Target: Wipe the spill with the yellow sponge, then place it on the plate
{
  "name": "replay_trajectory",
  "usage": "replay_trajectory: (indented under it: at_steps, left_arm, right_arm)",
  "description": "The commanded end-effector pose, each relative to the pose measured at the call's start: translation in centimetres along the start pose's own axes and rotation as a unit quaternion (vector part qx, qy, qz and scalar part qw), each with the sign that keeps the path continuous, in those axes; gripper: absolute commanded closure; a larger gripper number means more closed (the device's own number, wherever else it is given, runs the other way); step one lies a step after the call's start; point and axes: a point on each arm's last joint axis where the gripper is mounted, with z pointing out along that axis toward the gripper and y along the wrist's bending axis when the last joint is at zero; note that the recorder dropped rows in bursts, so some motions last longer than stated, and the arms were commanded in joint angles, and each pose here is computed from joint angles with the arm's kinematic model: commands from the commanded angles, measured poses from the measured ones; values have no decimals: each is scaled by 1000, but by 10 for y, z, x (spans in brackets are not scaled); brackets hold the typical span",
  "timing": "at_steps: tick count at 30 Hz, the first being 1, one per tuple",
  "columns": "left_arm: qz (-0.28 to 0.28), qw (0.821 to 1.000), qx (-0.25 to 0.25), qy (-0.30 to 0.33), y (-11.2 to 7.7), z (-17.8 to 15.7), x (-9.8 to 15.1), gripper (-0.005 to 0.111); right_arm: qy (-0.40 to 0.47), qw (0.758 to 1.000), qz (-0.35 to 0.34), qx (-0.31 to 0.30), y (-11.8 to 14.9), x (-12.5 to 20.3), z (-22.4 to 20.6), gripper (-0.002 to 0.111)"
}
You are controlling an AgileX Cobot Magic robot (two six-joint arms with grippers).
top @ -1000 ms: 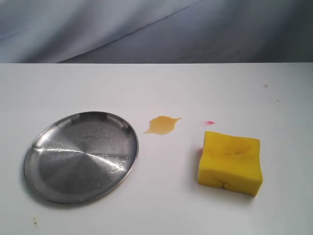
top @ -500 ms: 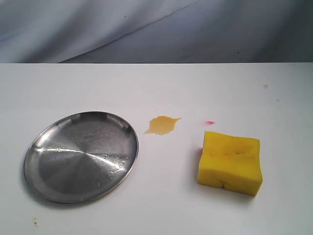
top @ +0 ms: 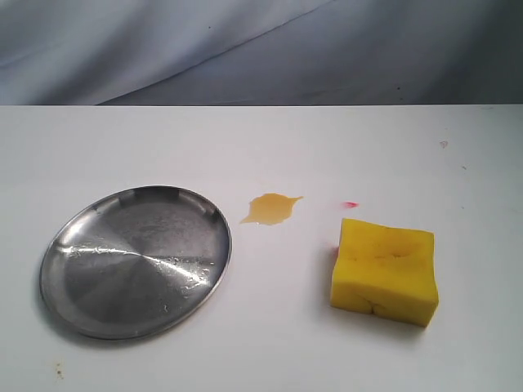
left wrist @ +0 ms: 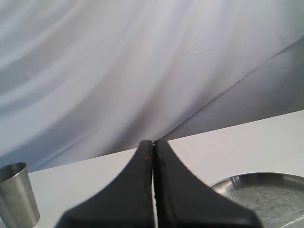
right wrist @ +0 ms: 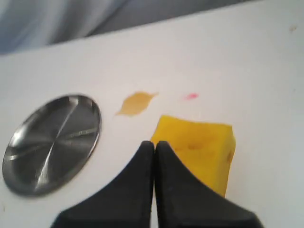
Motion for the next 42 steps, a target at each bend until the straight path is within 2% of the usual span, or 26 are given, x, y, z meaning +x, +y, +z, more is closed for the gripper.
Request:
replay_trajectory:
  at_steps: [1, 5, 10, 12, 16, 20, 22, 24, 34, 36, 38, 40, 42]
  left_arm:
    - [-8, 1000, -3, -6, 1, 0, -2, 107]
    - [-8, 1000, -3, -6, 1, 0, -2, 107]
    - [-8, 1000, -3, -6, 1, 0, -2, 107]
    - [-8, 1000, -3, -6, 1, 0, -2, 107]
    - [-8, 1000, -3, -6, 1, 0, -2, 107]
    - [-8, 1000, -3, -6, 1, 0, -2, 107]
    - [-8, 1000, -3, -6, 1, 0, -2, 107]
    - [-8, 1000, -3, -6, 1, 0, -2, 107]
    - [-8, 1000, -3, -6, 1, 0, -2, 107]
    - [-8, 1000, -3, -6, 1, 0, -2, 107]
    - [-8, 1000, -3, -6, 1, 0, -2, 107]
    - [-8, 1000, -3, -6, 1, 0, -2, 107]
    - [-8, 1000, -3, -6, 1, 0, -2, 107]
  right_arm:
    - [132, 991, -12, -10, 6, -16, 23, 108]
    - [210, 977, -23, -6, 1, -25, 56, 108]
    - [264, 964, -23, 6, -10, -26, 95, 108]
    - [287, 958, -28, 8, -15, -24, 110, 104]
    - [318, 948, -26, 15, -24, -16, 132, 81]
    - [333, 942, -25, 31, -34, -10, 152, 46]
    - [331, 943, -22, 38, -38, -8, 161, 37]
    - [324, 945, -20, 45, -42, -7, 170, 33]
    - [323, 942, -2, 89, -71, 17, 224, 33]
    - [332, 938, 5, 96, -76, 25, 233, 37]
    - [341, 935, 8, 100, -80, 31, 239, 47]
    - [349, 931, 12, 105, -84, 37, 244, 62]
    - [351, 930, 25, 106, -84, 39, 246, 83]
